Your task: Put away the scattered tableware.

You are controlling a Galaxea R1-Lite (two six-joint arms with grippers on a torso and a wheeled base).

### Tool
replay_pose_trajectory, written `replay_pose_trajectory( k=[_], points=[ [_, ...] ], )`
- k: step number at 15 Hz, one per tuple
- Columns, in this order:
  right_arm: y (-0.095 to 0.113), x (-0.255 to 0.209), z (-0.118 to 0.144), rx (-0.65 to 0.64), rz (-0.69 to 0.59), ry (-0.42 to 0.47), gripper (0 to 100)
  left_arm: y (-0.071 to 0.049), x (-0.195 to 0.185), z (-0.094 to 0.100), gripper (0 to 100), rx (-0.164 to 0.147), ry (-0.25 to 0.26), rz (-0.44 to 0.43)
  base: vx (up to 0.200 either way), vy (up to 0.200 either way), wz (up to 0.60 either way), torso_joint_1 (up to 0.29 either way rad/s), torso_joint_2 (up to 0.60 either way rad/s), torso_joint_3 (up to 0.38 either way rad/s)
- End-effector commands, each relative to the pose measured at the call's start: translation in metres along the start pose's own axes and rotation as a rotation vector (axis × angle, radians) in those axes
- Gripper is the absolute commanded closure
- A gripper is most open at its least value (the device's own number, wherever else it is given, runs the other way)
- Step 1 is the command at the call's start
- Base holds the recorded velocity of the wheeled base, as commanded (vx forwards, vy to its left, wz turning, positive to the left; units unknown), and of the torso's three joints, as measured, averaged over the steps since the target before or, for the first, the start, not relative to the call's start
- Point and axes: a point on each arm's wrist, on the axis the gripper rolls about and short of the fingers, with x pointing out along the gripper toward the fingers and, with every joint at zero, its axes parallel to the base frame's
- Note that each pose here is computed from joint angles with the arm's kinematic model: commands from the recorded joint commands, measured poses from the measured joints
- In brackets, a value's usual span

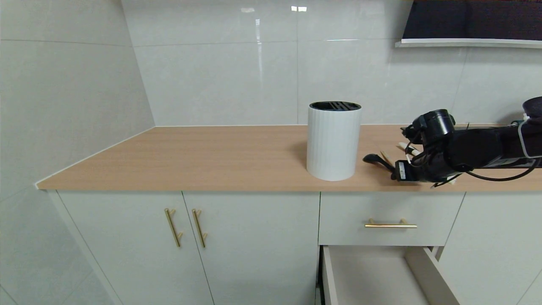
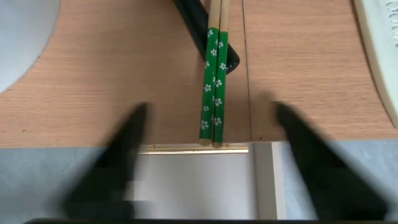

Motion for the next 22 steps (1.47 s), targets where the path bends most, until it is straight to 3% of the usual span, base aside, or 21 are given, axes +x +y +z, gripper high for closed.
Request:
replay_pose_trajectory(
  k=[1, 9, 11, 15, 17, 18, 20, 22],
  points=[
    [0.001, 0.003, -0.001, -0.002, -0.001, 0.006, 100, 0.0, 0.0, 0.0, 0, 0.0, 0.0, 0.001, 0.0, 0.0, 0.0, 0.0, 0.0, 0.0],
    [-0.007, -0.043, 0.007, 0.023, -0.048, -0.079, 100, 0.0, 0.0, 0.0, 0, 0.0, 0.0, 0.0, 0.0, 0.0, 0.0, 0.0, 0.0, 0.0],
    [-0.012, -0.076, -0.01, 0.04, -0.036, -0.079, 100, 0.0, 0.0, 0.0, 0, 0.0, 0.0, 0.0, 0.0, 0.0, 0.0, 0.0, 0.0, 0.0],
    [-0.024, -0.166, -0.028, 0.189, 0.09, -0.207, 100, 0.0, 0.0, 0.0, 0, 0.0, 0.0, 0.0, 0.0, 0.0, 0.0, 0.0, 0.0, 0.0],
    [-0.028, -0.198, -0.045, 0.184, 0.121, -0.228, 100, 0.0, 0.0, 0.0, 0, 0.0, 0.0, 0.0, 0.0, 0.0, 0.0, 0.0, 0.0, 0.0],
    [-0.028, -0.202, -0.048, 0.179, 0.12, -0.218, 100, 0.0, 0.0, 0.0, 0, 0.0, 0.0, 0.0, 0.0, 0.0, 0.0, 0.0, 0.0, 0.0],
    [-0.035, -0.223, -0.078, 0.112, 0.139, -0.046, 100, 0.0, 0.0, 0.0, 0, 0.0, 0.0, 0.0, 0.0, 0.0, 0.0, 0.0, 0.0, 0.0],
    [-0.036, -0.234, -0.097, 0.018, 0.254, 0.014, 100, 0.0, 0.0, 0.0, 0, 0.0, 0.0, 0.0, 0.0, 0.0, 0.0, 0.0, 0.0, 0.0]
  ],
)
